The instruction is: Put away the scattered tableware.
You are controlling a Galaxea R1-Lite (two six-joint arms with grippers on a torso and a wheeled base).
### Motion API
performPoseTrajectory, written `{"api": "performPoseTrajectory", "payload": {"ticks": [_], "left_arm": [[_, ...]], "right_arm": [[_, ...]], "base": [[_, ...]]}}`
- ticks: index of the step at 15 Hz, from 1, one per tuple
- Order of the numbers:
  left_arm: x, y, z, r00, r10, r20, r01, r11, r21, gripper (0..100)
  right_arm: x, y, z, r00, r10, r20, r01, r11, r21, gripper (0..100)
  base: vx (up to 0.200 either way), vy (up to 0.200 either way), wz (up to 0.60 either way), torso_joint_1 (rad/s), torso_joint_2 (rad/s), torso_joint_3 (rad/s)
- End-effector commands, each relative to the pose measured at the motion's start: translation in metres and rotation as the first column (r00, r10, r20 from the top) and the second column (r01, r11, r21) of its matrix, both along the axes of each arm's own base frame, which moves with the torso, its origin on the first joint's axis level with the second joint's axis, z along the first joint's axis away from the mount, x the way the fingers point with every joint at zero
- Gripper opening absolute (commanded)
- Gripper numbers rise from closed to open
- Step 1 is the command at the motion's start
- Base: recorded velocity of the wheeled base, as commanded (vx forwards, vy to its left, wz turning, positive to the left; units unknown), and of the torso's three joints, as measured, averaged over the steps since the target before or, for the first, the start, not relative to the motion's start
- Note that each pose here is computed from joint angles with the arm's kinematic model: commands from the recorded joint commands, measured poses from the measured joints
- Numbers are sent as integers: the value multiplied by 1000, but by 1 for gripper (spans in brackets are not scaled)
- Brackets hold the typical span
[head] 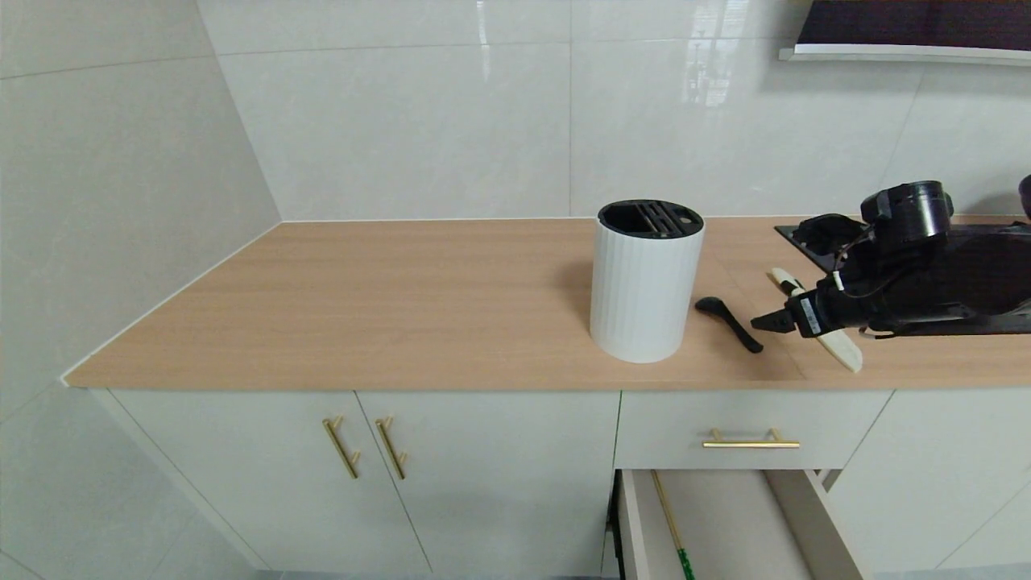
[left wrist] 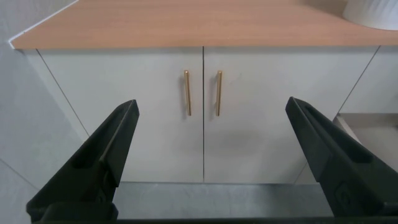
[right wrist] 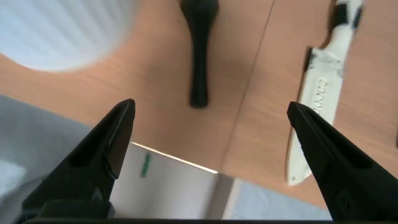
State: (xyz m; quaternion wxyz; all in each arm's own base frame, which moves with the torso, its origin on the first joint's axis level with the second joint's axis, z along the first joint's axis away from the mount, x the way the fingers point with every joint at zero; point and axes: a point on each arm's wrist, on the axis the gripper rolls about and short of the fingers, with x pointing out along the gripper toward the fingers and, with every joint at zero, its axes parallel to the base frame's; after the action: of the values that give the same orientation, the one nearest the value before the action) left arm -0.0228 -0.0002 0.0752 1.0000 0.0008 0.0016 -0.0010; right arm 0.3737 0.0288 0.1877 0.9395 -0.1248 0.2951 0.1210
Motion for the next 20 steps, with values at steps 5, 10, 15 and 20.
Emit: {"api": "performPoseTrajectory", "payload": {"ticks": [5, 10, 15, 20], "left_arm": [[0, 0, 0, 1000, 0, 0, 0, 1000, 0, 100], [0, 0, 0, 1000, 0, -1, 0, 1000, 0, 100], [0, 0, 0, 1000, 0, -1, 0, 1000, 0, 100], [0, 0, 0, 1000, 0, -1, 0, 1000, 0, 100]], "right_arm": [[60, 4, -55, 997, 51, -64, -51, 999, 1, 100], [67, 6, -60, 997, 73, -24, -72, 997, 19, 100], [76, 8, -69, 997, 75, 18, -76, 997, 25, 100], [78, 11, -70, 996, 86, 17, -87, 994, 71, 100]], "base": [[0, 0, 0, 0, 0, 0], [0, 0, 0, 0, 0, 0], [0, 0, 0, 0, 0, 0], [0, 0, 0, 0, 0, 0]]}}
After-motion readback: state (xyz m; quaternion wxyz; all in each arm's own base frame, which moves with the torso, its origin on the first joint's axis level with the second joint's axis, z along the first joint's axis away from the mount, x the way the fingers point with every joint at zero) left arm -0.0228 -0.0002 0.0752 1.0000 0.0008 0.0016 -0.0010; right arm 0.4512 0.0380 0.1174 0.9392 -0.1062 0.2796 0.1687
